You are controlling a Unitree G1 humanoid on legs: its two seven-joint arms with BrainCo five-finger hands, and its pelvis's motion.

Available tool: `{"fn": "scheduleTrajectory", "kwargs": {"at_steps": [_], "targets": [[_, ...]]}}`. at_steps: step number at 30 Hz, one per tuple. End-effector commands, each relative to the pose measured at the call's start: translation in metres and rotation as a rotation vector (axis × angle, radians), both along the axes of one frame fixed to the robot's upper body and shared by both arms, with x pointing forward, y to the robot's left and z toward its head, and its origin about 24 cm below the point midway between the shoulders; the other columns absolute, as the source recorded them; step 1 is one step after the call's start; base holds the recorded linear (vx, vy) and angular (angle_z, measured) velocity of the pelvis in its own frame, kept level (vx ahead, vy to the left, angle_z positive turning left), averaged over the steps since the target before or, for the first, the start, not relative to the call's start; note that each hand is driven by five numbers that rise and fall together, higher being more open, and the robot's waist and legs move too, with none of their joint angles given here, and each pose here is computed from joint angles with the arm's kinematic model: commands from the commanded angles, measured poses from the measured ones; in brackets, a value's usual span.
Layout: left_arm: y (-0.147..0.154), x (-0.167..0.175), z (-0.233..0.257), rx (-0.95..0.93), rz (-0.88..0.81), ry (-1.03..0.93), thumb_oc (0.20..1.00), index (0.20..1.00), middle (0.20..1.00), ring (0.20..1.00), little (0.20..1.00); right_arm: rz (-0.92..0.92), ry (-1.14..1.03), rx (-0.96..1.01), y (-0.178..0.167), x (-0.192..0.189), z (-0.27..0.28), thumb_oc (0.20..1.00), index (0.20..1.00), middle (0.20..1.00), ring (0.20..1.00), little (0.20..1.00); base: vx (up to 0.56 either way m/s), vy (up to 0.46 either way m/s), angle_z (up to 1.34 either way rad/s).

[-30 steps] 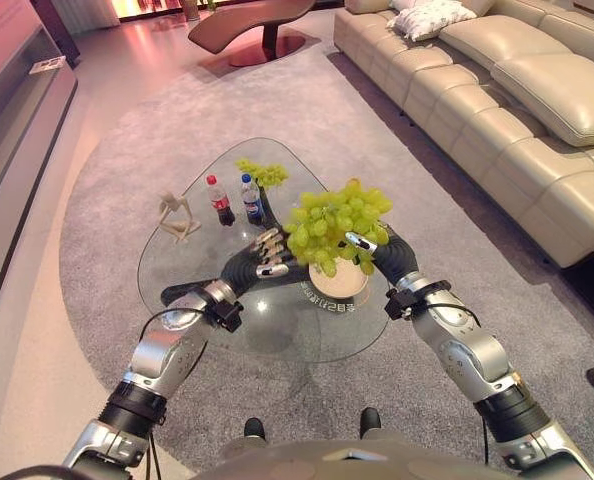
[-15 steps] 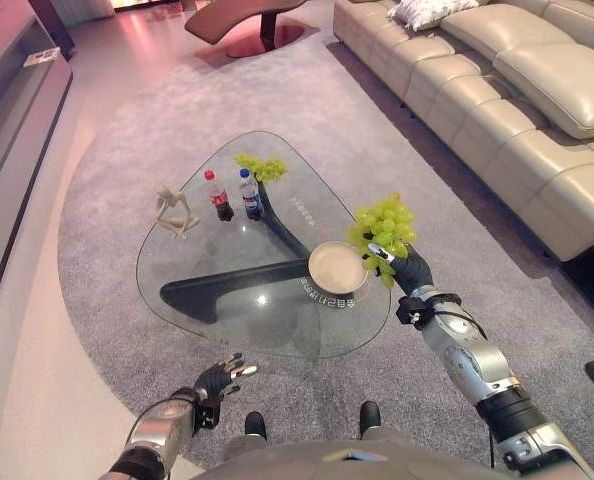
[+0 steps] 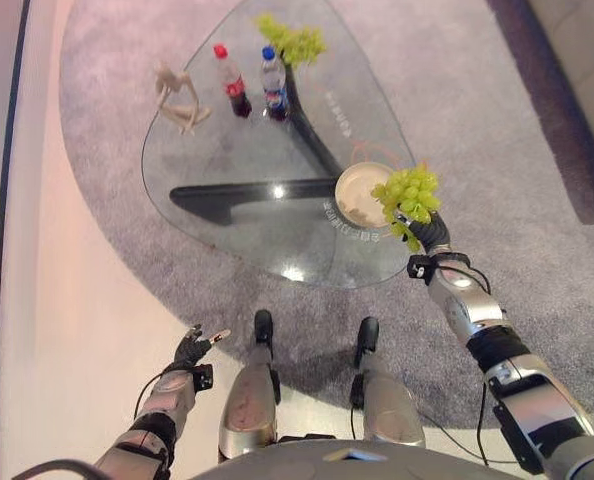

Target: Pick up fruits into the plate

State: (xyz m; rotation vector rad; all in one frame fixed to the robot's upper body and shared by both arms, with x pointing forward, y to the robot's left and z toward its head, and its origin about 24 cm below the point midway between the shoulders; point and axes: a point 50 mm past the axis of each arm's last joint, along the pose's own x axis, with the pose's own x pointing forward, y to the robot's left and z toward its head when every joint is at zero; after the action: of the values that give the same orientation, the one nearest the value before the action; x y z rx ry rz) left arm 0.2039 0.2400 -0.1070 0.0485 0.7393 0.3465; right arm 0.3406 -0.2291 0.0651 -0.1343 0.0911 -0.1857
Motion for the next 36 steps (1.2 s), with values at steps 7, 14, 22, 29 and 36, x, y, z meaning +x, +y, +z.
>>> {"fn": "scheduleTrajectory", "kwargs": {"at_steps": [7, 14, 22, 29, 36], "targets": [[0.006, 0.030, 0.027, 0.070, 0.002, -0.174, 1.000, 1.000, 1.000, 1.000, 1.000, -0.170, -0.251, -0.105, -0.046, 0.025, 0.080, 0.200, 0.200, 0.200, 0.200, 0.200, -0.02, -0.004, 0.15], [0.004, 0.034, 0.034, 0.092, 0.000, -0.209, 1.000, 1.000, 1.000, 1.000, 1.000, -0.274, -0.250, -0.225, -0.077, 0.032, 0.115, 0.200, 0.200, 0.200, 0.200, 0.200, 0.00, -0.011, 0.13], [0.013, 0.031, 0.037, 0.129, 0.087, -0.213, 1.000, 1.000, 1.000, 1.000, 1.000, -0.419, -0.073, -0.605, -0.106, 0.033, 0.141, 0.200, 0.200, 0.200, 0.200, 0.200, 0.02, -0.014, 0.12], [0.018, 0.027, 0.040, 0.157, 0.083, -0.213, 1.000, 1.000, 1.000, 1.000, 1.000, -0.492, 0.128, -0.975, -0.122, 0.029, 0.152, 0.200, 0.200, 0.200, 0.200, 0.200, 0.07, -0.034, 0.08], [0.020, 0.035, 0.049, 0.157, 0.075, -0.253, 1.000, 1.000, 1.000, 1.000, 1.000, -0.434, 0.489, -1.103, -0.135, 0.020, 0.129, 1.000, 1.000, 1.000, 1.000, 1.000, 0.02, -0.023, 0.03]]}}
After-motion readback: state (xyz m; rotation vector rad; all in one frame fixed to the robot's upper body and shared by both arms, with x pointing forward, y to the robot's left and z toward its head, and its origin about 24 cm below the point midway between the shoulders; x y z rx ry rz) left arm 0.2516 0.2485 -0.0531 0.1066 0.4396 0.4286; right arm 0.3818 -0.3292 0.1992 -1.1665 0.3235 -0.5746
